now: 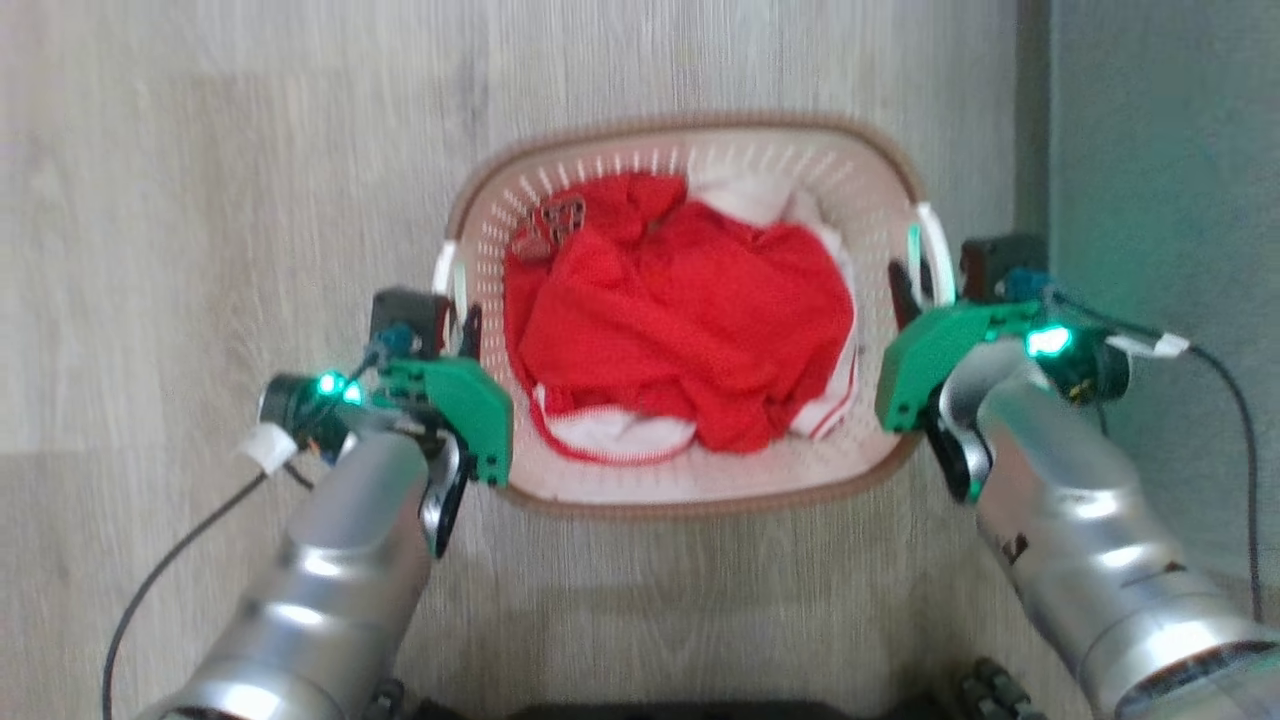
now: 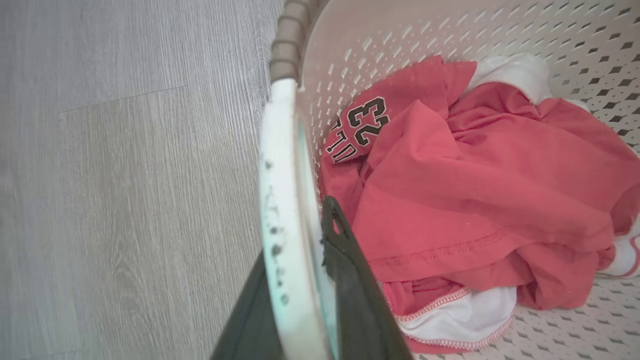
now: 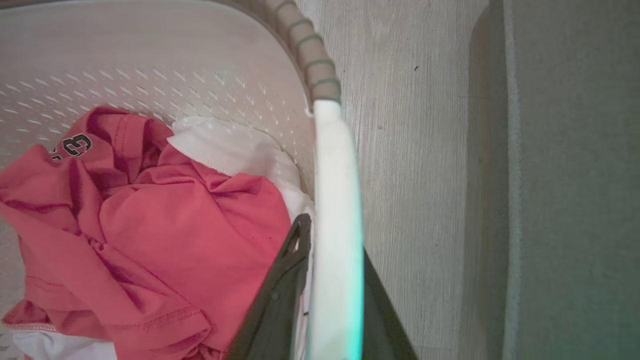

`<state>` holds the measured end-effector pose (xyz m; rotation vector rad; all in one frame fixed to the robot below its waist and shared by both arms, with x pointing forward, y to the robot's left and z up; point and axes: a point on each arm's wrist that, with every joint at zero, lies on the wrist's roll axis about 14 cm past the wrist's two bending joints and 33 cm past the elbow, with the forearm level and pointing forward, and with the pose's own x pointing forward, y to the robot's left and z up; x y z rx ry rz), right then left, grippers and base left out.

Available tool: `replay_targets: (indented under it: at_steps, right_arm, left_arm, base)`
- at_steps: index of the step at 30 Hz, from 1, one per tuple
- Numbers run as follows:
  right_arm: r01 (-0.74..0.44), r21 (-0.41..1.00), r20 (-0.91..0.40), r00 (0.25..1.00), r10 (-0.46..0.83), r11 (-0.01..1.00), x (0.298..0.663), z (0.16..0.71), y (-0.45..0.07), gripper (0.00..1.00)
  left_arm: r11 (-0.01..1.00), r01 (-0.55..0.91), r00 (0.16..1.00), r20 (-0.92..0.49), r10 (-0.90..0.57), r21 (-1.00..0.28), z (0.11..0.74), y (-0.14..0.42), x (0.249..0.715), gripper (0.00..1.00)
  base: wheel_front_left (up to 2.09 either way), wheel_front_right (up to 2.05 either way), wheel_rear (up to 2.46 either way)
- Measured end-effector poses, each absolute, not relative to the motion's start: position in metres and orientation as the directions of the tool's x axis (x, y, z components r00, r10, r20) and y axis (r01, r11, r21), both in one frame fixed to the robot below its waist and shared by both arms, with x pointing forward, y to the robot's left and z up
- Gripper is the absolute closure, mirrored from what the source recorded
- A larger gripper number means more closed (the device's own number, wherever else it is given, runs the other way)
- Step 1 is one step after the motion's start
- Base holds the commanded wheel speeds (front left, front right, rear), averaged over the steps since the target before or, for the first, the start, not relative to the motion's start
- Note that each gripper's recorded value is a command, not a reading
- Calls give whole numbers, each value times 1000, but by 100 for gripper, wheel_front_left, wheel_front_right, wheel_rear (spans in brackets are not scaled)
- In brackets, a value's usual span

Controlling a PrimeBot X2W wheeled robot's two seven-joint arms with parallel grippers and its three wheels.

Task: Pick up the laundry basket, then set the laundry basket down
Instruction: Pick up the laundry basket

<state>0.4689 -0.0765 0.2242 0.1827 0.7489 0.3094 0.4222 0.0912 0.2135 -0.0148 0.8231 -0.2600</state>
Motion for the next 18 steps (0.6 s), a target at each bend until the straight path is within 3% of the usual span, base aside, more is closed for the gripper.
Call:
replay_targets:
  at_steps: [6,18]
  right_arm:
    - [-213,286,-633,689,351,934,451,250,-71,100]
    - [-203,314,-669,646,368,927,379,284,-67,100]
  left_arm:
    - [971,212,653,-723,-228,-115,236,95,400,100]
    - [973,191,629,-745,-222,-129,268,98,329,100]
  base:
    - [0,0,0]
    - [0,0,0]
